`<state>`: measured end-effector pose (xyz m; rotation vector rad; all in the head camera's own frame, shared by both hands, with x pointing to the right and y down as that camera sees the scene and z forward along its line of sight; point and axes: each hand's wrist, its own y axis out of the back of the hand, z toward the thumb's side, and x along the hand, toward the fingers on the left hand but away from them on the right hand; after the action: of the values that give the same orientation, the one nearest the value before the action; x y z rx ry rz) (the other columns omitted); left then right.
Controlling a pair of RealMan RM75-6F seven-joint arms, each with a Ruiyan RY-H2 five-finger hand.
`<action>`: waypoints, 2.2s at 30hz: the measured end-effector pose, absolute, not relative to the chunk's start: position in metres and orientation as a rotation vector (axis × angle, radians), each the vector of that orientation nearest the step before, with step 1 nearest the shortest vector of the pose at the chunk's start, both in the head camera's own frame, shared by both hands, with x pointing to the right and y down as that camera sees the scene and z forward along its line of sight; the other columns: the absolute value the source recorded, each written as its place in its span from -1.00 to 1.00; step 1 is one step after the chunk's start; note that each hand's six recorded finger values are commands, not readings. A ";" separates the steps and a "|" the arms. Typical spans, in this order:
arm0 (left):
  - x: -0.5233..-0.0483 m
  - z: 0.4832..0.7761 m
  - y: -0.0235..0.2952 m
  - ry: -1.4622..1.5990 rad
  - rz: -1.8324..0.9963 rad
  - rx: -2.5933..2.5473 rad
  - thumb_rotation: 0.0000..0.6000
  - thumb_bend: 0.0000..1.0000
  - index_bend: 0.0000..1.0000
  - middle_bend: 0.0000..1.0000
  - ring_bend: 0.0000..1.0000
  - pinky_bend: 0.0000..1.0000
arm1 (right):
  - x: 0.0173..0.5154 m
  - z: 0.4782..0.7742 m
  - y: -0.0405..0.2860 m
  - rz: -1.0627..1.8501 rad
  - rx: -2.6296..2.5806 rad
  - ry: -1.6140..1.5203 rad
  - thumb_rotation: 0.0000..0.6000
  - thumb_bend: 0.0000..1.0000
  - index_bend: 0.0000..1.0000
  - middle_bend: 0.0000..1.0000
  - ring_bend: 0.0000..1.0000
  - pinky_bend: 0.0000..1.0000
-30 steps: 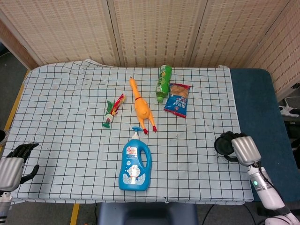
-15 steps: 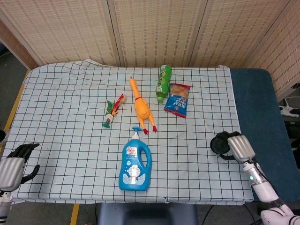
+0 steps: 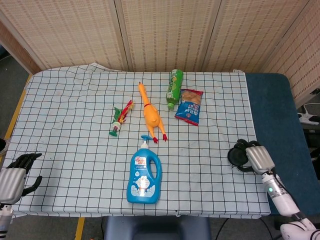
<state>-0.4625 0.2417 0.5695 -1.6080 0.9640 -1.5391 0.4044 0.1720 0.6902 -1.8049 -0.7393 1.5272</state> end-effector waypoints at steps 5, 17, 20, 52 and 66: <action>-0.463 0.569 0.241 0.960 -1.537 -1.604 1.00 -0.26 -0.63 -0.61 -0.65 -0.25 | 0.409 0.691 0.173 1.559 -1.806 -0.733 1.00 -0.87 -0.51 -0.76 -1.00 -0.66; -0.462 0.569 0.241 0.965 -1.535 -1.608 1.00 -0.26 -0.63 -0.61 -0.62 -0.24 | 0.415 0.689 0.172 1.578 -1.790 -0.745 1.00 -0.87 -0.55 -0.79 -1.00 -0.70; -0.463 0.569 0.241 0.964 -1.538 -1.608 1.00 -0.26 -0.63 -0.61 -0.62 -0.25 | 0.414 0.686 0.171 1.566 -1.782 -0.762 1.00 -0.87 -0.55 -0.78 -1.00 -0.70; -0.462 0.570 0.242 0.959 -1.538 -1.609 1.00 -0.26 -0.63 -0.61 -0.62 -0.25 | 0.419 0.642 0.170 1.498 -1.685 -0.892 1.00 -0.87 0.03 -0.39 -0.83 -0.70; -0.461 0.572 0.242 0.946 -1.544 -1.609 1.00 -0.26 -0.63 -0.61 -0.62 -0.24 | 0.481 0.635 0.184 1.793 -1.512 -0.926 1.00 -0.87 -0.01 -0.39 -0.83 -0.69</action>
<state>-0.4606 0.2422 0.5721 -1.6092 0.9460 -1.5444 0.4815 0.1837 0.6353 -1.5124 -0.9264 1.7932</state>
